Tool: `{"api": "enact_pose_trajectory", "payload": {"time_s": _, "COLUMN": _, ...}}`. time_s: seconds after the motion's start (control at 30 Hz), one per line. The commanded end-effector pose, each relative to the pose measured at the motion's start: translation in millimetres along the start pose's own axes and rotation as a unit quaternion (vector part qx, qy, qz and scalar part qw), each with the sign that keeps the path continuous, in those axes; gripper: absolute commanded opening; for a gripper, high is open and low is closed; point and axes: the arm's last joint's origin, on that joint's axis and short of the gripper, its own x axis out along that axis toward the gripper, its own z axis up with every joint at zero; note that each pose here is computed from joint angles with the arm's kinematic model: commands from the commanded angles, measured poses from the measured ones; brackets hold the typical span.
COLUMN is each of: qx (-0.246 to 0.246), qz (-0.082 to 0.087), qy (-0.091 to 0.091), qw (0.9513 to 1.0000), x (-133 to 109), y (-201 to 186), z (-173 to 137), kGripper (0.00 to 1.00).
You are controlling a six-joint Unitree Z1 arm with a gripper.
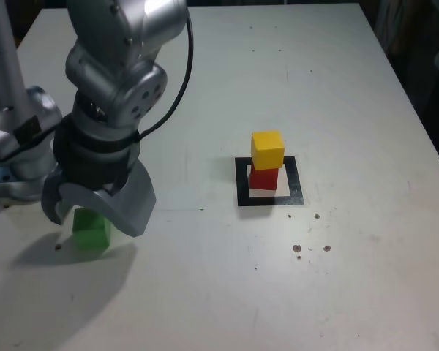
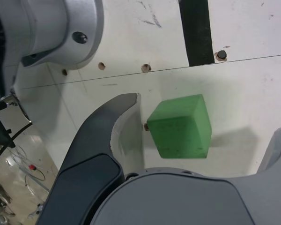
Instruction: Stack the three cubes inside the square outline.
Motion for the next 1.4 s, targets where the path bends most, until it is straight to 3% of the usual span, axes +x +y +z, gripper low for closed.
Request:
{"api": "enact_pose_trajectory", "payload": {"time_s": 0.0, "qx": 0.0, "qz": -0.002, "qy": -0.001, "qw": 1.0, "x": 1.7, "y": 2.2, "z": -2.4, "kGripper": 0.97}}
{"api": "enact_pose_trajectory", "payload": {"time_s": 0.37, "qx": -0.011, "qz": 0.011, "qy": -0.001, "qw": 0.9999, "x": -0.1, "y": 12.5, "z": -21.7, "kGripper": 1.0}}
{"api": "enact_pose_trajectory", "payload": {"time_s": 0.53, "qx": -0.012, "qz": 0.008, "qy": -0.008, "qw": 0.9999, "x": -2.9, "y": 13.0, "z": -23.5, "kGripper": 1.0}}
{"api": "enact_pose_trajectory", "payload": {"time_s": 0.8, "qx": -0.034, "qz": 0.007, "qy": 0.0, "qw": 0.9994, "x": -1.6, "y": 10.4, "z": -18.5, "kGripper": 0.98}}
{"api": "enact_pose_trajectory", "payload": {"time_s": 1.03, "qx": -0.041, "qz": -0.018, "qy": 0.021, "qw": 0.9988, "x": 3.5, "y": 9.7, "z": -23.2, "kGripper": 0.92}}
{"api": "enact_pose_trajectory", "payload": {"time_s": 1.23, "qx": -0.037, "qz": -0.055, "qy": -0.003, "qw": 0.9978, "x": 12.1, "y": 4.1, "z": -16.5, "kGripper": 0.91}}
{"api": "enact_pose_trajectory", "payload": {"time_s": 1.37, "qx": -0.033, "qz": -0.069, "qy": -0.022, "qw": 0.9968, "x": 13.8, "y": -0.4, "z": -12.3, "kGripper": 0.91}}
